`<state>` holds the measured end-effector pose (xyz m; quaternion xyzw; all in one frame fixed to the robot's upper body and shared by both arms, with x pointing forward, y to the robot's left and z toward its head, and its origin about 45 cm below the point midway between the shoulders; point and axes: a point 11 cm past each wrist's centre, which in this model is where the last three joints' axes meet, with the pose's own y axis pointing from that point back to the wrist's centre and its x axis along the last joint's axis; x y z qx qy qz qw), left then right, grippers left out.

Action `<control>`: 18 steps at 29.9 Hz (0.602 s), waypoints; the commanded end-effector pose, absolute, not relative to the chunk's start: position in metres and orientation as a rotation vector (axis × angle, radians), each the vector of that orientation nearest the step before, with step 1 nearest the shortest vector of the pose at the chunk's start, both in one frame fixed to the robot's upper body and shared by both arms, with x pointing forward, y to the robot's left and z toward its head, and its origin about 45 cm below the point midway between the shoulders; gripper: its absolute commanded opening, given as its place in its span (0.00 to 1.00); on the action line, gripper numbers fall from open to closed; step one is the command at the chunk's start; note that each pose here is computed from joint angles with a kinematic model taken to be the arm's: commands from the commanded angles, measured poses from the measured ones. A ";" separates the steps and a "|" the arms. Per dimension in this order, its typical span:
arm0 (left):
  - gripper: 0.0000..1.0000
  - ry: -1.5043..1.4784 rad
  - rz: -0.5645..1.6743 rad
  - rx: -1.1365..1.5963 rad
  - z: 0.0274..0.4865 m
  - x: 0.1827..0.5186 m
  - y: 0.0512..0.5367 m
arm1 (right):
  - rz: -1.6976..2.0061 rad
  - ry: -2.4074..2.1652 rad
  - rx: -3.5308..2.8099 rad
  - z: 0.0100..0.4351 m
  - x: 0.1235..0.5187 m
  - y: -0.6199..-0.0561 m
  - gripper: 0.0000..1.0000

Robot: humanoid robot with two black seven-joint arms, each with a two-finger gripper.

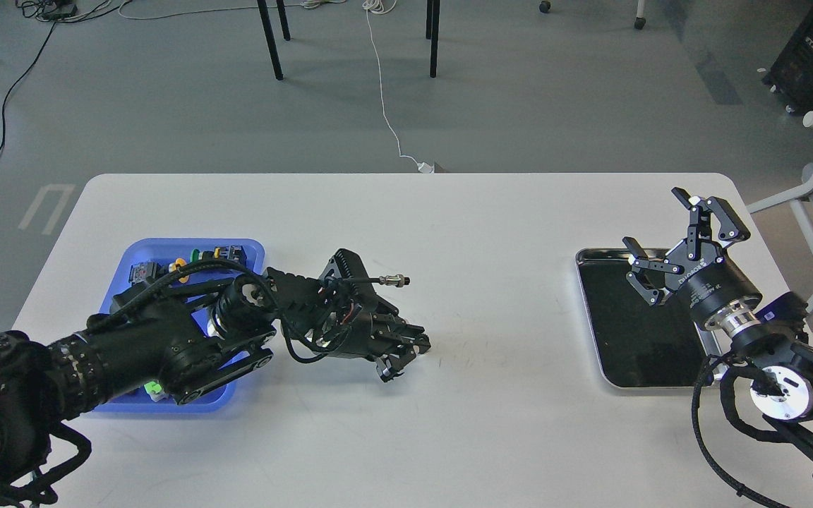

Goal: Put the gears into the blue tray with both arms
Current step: 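Carry the black part with the left gripper into the blue tray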

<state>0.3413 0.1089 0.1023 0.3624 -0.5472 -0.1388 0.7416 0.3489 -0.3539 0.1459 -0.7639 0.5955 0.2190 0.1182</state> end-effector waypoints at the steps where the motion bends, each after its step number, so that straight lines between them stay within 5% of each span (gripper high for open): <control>1: 0.10 -1.210 -0.294 0.792 0.108 0.346 0.108 | 0.640 1.742 -2.234 0.146 0.349 -0.354 0.99; 7: 0.10 -1.315 -0.250 0.859 0.158 0.381 0.146 | 0.642 1.743 -2.237 0.145 0.349 -0.353 0.99; 12: 0.11 -1.332 -0.155 1.001 0.197 0.400 0.230 | 0.651 1.731 -2.236 0.144 0.349 -0.348 0.99; 18: 0.11 -1.237 -0.089 1.129 0.193 0.381 0.312 | 0.655 1.726 -2.235 0.143 0.349 -0.346 0.99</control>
